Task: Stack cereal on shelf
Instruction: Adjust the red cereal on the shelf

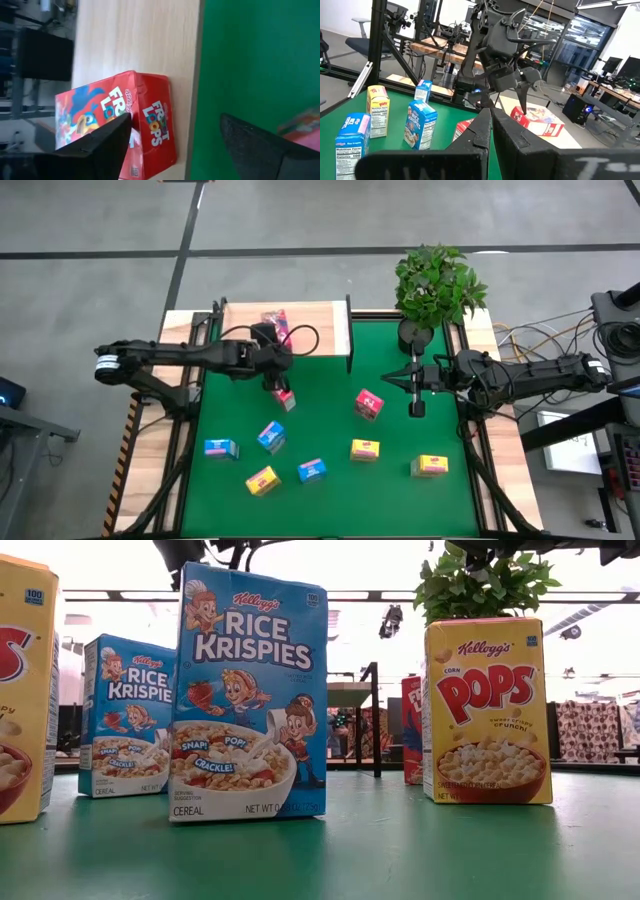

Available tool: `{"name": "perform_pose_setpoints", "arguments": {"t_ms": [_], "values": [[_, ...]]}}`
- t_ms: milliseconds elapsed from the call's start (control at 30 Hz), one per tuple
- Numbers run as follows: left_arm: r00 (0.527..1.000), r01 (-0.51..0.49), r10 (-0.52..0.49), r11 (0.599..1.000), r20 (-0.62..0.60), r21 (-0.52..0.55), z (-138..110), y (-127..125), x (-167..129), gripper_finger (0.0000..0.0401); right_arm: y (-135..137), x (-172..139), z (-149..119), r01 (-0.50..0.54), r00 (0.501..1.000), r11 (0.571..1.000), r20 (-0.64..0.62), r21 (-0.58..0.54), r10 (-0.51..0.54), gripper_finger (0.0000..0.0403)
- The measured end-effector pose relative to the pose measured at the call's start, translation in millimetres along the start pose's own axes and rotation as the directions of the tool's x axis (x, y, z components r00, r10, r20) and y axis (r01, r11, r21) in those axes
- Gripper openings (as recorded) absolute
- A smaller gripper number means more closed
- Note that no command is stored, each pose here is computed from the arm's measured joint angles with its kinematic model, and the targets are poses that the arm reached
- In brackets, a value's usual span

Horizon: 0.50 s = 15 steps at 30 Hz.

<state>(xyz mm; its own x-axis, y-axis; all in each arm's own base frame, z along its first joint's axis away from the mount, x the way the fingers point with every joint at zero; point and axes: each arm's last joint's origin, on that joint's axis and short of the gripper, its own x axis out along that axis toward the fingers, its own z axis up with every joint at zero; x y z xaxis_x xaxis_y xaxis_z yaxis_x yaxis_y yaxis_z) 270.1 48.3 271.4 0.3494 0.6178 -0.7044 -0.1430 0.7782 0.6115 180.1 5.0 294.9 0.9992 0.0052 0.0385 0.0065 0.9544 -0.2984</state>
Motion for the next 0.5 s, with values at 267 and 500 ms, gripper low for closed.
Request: {"name": "perform_pose_setpoints", "arguments": {"t_ms": [267,500], "values": [[0.999,0.033,-0.033,0.999,0.020,-0.009,0.8,-1.6,0.0,0.0273,0.0,0.0,0.1,0.000,1.000,1.000,0.001,-0.001,0.000,0.0009],[0.990,0.110,-0.107,0.994,0.092,-0.027,14.3,3.6,-17.2,0.0260,0.0,0.0,0.1,0.000,1.000,1.000,0.001,-0.002,0.000,0.0009]]}}
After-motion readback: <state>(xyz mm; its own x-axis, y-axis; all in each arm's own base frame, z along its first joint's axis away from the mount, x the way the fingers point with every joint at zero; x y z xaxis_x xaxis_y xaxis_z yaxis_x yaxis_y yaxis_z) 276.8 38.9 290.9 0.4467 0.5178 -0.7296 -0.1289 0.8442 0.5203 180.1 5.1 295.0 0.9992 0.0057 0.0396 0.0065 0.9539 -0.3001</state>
